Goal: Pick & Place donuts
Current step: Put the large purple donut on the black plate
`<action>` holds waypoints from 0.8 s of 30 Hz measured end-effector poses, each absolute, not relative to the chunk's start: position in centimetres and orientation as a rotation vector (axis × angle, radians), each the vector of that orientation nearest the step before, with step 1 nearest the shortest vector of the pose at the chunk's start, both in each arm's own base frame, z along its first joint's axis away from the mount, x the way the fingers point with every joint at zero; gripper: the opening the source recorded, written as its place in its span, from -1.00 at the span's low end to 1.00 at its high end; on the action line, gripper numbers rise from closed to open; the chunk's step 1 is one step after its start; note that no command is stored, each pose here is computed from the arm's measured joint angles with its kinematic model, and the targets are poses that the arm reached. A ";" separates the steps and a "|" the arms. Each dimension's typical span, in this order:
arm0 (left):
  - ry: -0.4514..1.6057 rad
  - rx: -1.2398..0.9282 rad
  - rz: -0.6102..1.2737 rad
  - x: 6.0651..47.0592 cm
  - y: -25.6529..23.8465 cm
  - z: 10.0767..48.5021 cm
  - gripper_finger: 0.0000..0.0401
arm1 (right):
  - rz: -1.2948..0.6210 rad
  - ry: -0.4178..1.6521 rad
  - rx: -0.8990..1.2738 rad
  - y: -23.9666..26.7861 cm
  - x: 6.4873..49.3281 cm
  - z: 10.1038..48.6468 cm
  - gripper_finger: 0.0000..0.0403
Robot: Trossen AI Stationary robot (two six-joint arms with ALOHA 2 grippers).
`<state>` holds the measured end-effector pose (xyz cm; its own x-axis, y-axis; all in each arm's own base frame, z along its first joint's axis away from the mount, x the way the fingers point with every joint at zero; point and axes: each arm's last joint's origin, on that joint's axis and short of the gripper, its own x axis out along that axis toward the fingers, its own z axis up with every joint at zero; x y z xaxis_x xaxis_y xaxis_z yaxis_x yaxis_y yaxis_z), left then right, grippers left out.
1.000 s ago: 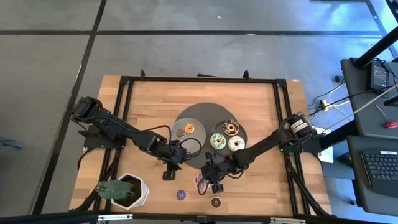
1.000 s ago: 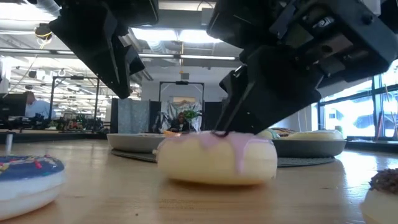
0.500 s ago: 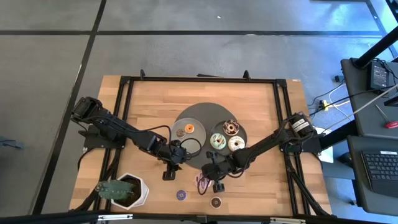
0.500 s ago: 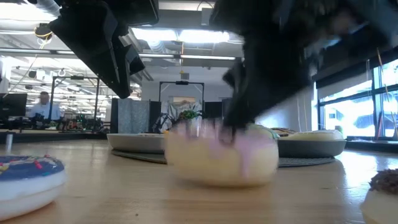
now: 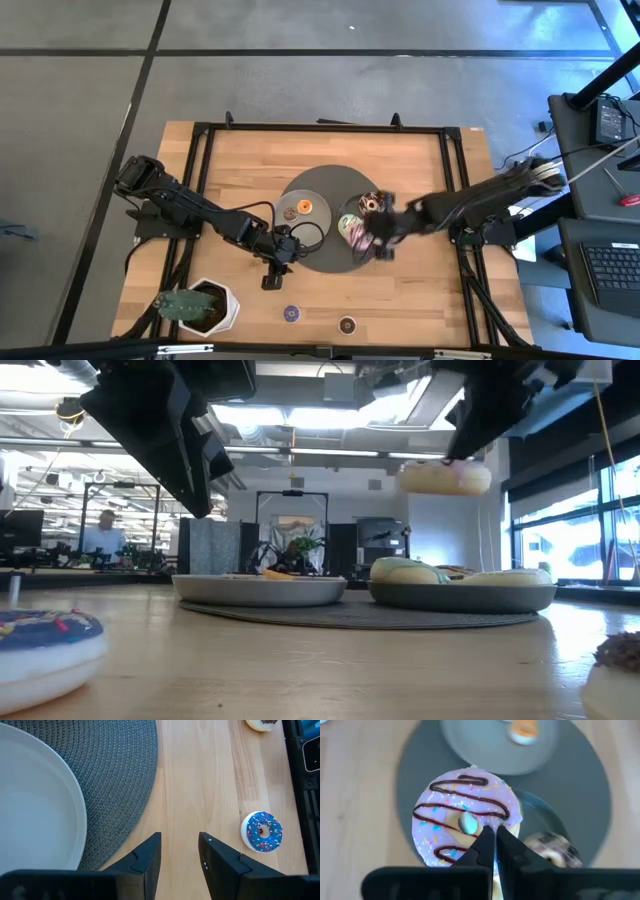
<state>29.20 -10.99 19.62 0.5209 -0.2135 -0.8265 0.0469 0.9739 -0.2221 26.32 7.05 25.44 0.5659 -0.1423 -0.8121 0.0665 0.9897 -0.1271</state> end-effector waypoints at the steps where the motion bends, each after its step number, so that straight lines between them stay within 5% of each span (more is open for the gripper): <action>1: 1.012 -0.180 -0.156 29.2 -11.0 19.6 -0.38 | -0.138 0.959 -0.061 6.1 25.6 25.4 -0.96; 11: 0.998 -0.125 -0.148 29.2 -10.9 19.6 -0.37 | -0.150 0.966 0.115 0.2 23.8 20.3 -0.97; 24: 0.991 -0.112 -0.124 29.3 -10.8 19.6 -0.37 | -0.140 0.972 0.155 -0.7 23.6 19.6 -0.94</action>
<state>29.27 -10.83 19.61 0.5419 -0.1555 -0.8259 0.0536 0.9871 -0.1507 23.55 -0.68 19.62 0.5564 -0.0486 -0.8295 0.1868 0.9800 0.0679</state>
